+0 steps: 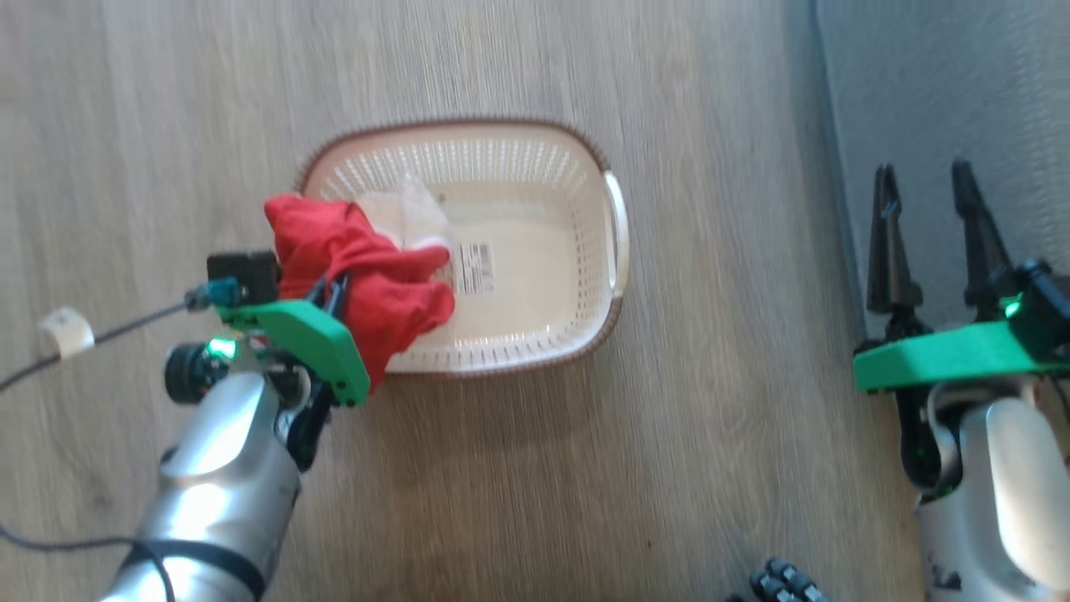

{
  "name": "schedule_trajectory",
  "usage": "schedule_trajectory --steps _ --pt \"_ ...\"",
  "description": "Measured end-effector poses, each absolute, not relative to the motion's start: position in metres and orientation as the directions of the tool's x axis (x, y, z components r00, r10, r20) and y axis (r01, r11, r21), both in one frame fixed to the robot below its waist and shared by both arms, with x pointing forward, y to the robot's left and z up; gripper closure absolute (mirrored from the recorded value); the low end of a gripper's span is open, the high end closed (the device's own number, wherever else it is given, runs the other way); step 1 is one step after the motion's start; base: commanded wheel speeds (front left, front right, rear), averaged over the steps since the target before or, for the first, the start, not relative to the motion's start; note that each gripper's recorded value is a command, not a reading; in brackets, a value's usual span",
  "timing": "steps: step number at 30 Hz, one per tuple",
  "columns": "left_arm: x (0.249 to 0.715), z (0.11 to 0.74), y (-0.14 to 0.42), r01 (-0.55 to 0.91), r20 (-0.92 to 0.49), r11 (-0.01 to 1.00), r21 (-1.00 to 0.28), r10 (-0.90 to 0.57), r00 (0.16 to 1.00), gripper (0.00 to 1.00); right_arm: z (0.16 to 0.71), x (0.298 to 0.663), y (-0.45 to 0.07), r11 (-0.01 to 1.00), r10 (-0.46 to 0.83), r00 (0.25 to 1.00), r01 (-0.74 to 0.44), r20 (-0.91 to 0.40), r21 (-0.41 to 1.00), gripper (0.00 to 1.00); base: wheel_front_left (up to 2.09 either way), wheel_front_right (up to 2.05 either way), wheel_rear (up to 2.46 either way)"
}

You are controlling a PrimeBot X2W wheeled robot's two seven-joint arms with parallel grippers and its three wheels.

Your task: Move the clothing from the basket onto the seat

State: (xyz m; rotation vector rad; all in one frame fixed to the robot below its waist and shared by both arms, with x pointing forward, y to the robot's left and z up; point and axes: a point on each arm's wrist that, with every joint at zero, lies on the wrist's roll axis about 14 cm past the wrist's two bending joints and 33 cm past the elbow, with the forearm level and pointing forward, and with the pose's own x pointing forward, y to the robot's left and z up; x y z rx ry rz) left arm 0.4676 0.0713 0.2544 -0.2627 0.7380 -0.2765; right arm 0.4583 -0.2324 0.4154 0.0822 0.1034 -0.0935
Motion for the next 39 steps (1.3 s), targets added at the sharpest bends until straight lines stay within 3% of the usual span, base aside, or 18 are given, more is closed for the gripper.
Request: schedule_trajectory --steps 7,11,19,26,39 --pt "0.467 0.325 0.077 0.177 -0.464 0.918 -0.356 -0.338 0.819 1.00 0.452 0.430 -0.235 0.993 -0.099 0.994 0.102 -0.046 0.066 0.00 0.00 0.00 0.00" --pt "0.471 0.391 0.089 0.216 -0.295 0.916 -0.339 -0.322 0.900 1.00 0.476 0.407 -0.233 0.994 -0.096 0.995 0.096 0.000 0.058 0.00 0.00 0.00 0.00" --pt "0.434 0.463 0.106 0.239 -0.092 0.909 -0.342 -0.286 0.954 1.00 0.496 0.369 -0.228 0.995 -0.083 0.995 0.080 0.047 0.053 0.00 0.00 0.00 0.00" --pt "0.404 0.502 0.130 0.213 -0.011 0.930 -0.301 -0.227 0.974 1.00 0.506 0.349 -0.218 0.998 -0.052 0.996 0.049 0.079 0.032 0.00 0.00 0.00 0.00" --pt "0.386 0.523 0.144 0.178 0.018 0.938 -0.296 -0.181 0.983 1.00 0.515 0.352 -0.208 1.000 -0.020 0.994 0.018 0.105 0.024 0.00 0.00 0.00 0.00"
